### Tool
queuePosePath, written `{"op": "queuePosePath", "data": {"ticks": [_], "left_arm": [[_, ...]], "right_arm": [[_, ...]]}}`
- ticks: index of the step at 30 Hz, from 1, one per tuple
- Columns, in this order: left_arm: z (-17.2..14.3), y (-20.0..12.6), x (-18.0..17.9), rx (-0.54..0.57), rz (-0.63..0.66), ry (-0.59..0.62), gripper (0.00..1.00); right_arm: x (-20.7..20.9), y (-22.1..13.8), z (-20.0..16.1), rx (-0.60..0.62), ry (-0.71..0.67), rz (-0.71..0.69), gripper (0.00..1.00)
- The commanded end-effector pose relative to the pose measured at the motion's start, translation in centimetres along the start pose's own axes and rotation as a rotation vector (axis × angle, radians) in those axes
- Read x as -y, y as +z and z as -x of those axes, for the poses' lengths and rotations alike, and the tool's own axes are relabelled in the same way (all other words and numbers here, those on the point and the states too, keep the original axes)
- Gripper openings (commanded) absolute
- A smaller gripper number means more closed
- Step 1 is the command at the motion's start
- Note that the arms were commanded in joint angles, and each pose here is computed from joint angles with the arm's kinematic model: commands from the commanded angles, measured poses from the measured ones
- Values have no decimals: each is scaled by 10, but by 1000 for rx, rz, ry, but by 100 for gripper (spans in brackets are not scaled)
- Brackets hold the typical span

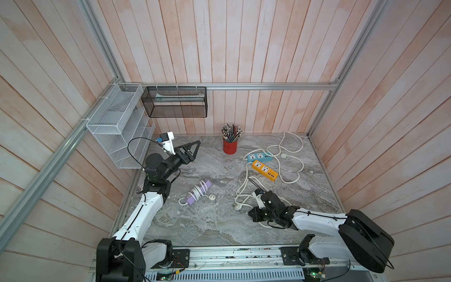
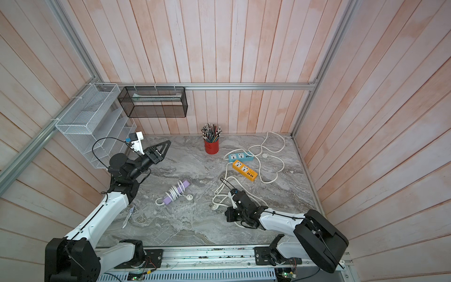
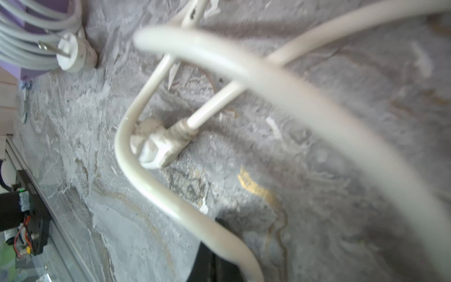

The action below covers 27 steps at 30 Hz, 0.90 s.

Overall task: Unwrap the cord wrapped around the power strip
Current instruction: Move the power cord to the center of the board.

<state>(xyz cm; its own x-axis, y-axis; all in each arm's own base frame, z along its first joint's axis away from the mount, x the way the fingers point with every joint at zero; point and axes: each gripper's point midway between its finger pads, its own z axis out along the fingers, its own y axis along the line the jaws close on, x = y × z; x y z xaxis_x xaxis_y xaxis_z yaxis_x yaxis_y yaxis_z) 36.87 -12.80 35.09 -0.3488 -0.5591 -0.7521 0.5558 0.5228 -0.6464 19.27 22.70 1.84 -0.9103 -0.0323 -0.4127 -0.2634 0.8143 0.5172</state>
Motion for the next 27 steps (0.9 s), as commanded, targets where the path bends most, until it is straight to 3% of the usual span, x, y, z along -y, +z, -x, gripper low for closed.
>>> {"op": "queuePosePath", "data": {"ticks": [1, 9, 18, 22, 27], "left_arm": [[12, -4, 8, 24, -4, 37, 100], [17, -7, 12, 29, -2, 48, 100], [12, -14, 7, 14, 31, 47, 100], [3, -17, -1, -17, 74, 34, 100], [-11, -29, -24, -67, 220, 29, 100]], "right_arm": [[43, 1, 10, 51, 60, -101, 0], [88, -3, 53, 153, 182, -172, 0], [135, -20, 129, 332, 253, -230, 0], [137, -16, 162, 364, 240, -203, 0], [109, -18, 177, 365, 198, -109, 1]]}}
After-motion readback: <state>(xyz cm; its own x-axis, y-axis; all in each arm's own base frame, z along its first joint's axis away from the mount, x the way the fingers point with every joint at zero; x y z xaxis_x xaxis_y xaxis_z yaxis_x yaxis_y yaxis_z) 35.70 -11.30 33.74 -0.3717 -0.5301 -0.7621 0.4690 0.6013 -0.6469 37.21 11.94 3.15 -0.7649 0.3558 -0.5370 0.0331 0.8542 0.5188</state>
